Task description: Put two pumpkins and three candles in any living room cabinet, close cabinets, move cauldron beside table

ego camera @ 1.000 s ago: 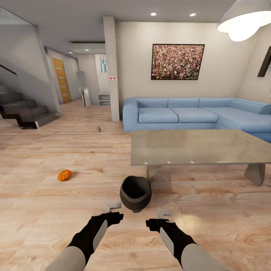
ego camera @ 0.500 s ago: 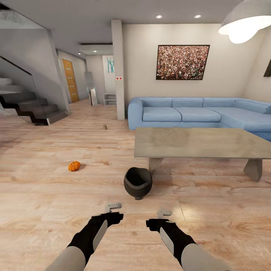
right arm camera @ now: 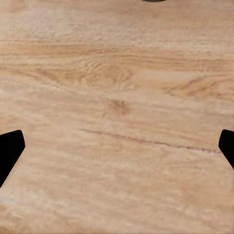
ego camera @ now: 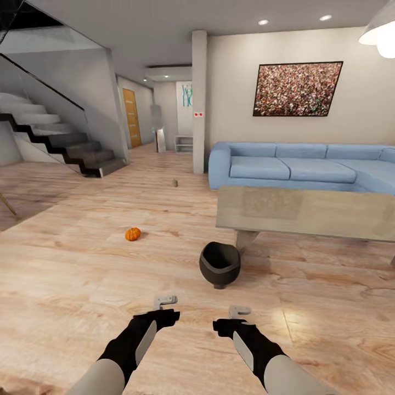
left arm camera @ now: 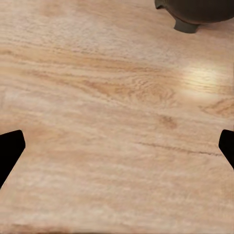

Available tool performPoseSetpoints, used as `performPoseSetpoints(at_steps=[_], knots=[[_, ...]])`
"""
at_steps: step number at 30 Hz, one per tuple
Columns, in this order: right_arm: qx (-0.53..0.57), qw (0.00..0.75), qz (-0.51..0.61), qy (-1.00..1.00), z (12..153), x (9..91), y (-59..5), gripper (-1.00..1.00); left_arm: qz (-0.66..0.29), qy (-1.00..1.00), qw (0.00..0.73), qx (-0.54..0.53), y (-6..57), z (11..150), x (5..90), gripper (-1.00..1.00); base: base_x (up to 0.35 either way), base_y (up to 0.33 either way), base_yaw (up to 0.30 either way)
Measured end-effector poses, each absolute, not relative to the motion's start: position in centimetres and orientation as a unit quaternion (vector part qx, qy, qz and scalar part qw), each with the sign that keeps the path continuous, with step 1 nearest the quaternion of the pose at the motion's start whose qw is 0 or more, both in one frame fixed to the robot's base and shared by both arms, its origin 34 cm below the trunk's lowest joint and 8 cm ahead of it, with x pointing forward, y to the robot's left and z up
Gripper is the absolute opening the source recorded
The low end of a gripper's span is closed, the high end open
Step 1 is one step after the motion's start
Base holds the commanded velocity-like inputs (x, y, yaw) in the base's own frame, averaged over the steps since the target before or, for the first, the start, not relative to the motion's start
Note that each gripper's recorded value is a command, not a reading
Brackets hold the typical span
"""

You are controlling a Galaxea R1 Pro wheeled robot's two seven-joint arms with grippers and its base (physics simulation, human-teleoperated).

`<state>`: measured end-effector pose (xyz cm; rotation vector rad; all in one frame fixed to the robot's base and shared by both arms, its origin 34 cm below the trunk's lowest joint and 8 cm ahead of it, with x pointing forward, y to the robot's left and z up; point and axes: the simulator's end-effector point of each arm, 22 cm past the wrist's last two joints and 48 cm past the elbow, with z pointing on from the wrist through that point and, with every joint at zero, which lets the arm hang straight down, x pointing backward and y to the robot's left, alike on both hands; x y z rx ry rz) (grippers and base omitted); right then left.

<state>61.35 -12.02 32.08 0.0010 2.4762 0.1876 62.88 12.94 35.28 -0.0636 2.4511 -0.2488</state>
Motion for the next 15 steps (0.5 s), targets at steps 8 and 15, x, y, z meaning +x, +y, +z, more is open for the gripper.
performPoseSetpoints(at_steps=[8,15], knots=[[0.0,0.323,0.071,0.944,32.1,61.3,-12.0,1.0,-0.096,0.938,0.333,-0.025,13.0,35.3,62.9,1.0,0.0,0.0,0.276],[0.0,0.327,0.072,0.942,32.5,61.5,-12.0,1.0,-0.095,0.934,0.344,-0.026,13.1,36.4,63.5,1.0,0.0,0.0,0.276]])
